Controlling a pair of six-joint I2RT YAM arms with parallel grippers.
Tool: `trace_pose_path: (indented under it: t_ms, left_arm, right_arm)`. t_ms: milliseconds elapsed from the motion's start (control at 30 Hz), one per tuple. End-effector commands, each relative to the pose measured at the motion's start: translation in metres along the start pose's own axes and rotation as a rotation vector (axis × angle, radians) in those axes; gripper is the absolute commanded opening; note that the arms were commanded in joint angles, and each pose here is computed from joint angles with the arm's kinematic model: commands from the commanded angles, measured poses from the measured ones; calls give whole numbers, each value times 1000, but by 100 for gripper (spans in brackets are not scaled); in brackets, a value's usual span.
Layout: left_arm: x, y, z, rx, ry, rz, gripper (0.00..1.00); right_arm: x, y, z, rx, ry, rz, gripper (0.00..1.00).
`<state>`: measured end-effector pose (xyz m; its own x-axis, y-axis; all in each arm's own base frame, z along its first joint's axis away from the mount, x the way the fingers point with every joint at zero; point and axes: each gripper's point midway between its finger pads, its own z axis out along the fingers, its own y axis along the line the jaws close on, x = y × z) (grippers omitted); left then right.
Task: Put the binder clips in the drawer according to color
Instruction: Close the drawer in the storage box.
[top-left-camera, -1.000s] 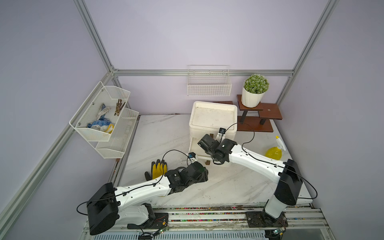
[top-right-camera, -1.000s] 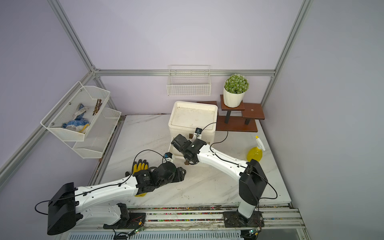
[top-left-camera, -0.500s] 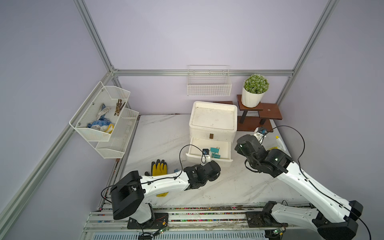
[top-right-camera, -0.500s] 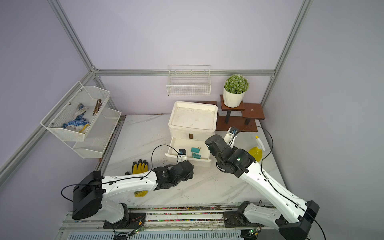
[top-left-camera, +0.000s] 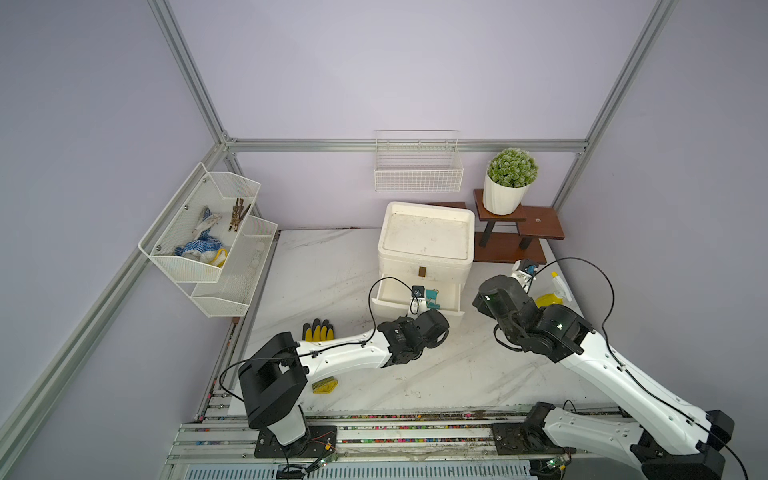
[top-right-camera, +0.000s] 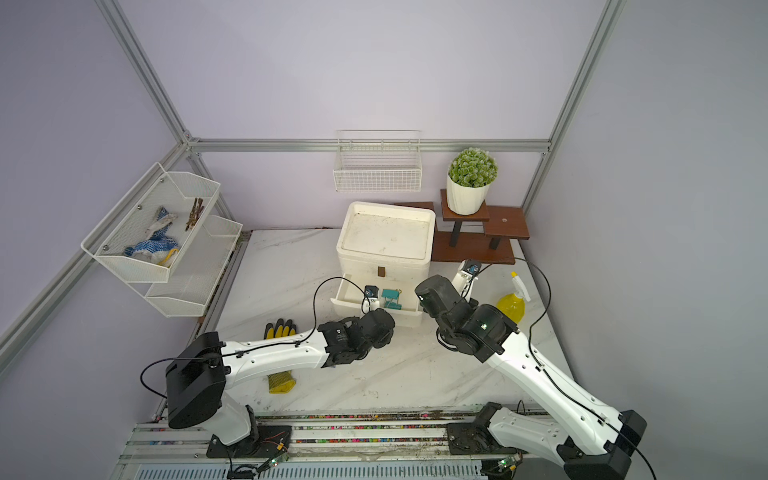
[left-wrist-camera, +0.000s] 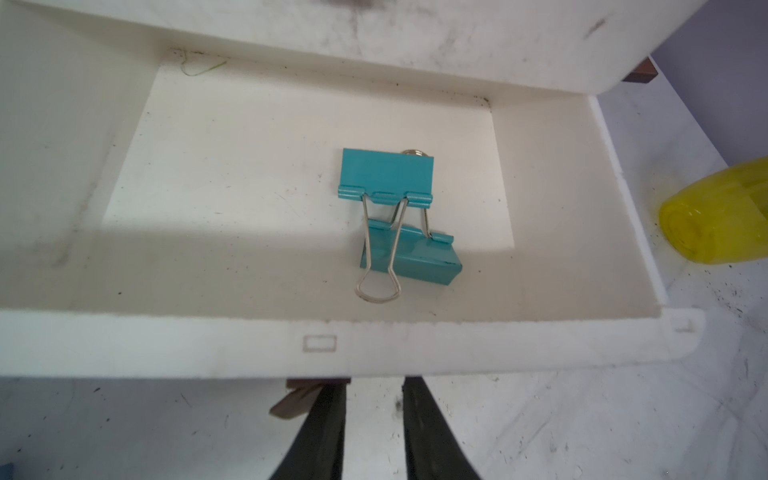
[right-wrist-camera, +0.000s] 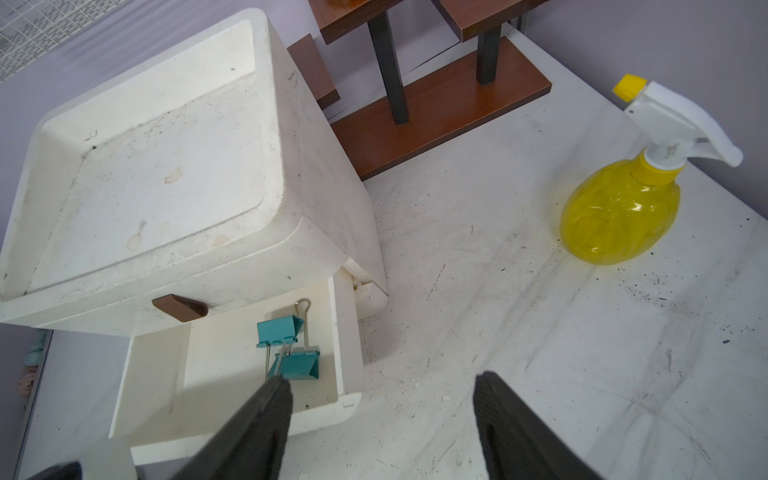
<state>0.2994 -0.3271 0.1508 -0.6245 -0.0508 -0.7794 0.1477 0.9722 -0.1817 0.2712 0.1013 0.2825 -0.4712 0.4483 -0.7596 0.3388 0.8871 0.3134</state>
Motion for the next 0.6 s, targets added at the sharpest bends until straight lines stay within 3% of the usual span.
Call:
trace_pose_path:
  t_ms: [0,267,467,567]
  left_arm:
    - [-50,-2,11,12,-119,-35,29]
    - [-67,-14,44,34,-117,-53,31]
    - [-76,-18,56,19,-125,-67,52]
    - [-79,-19,59,16,-131,-73,56]
  right_arm:
    - [0,-9,-2,14,-9,16,75]
    - [1,-14,-2,22,-17,19,75]
    - [5,-19,-1,28,-11,21,75]
    - [8,-21,0,29,-4,25,75]
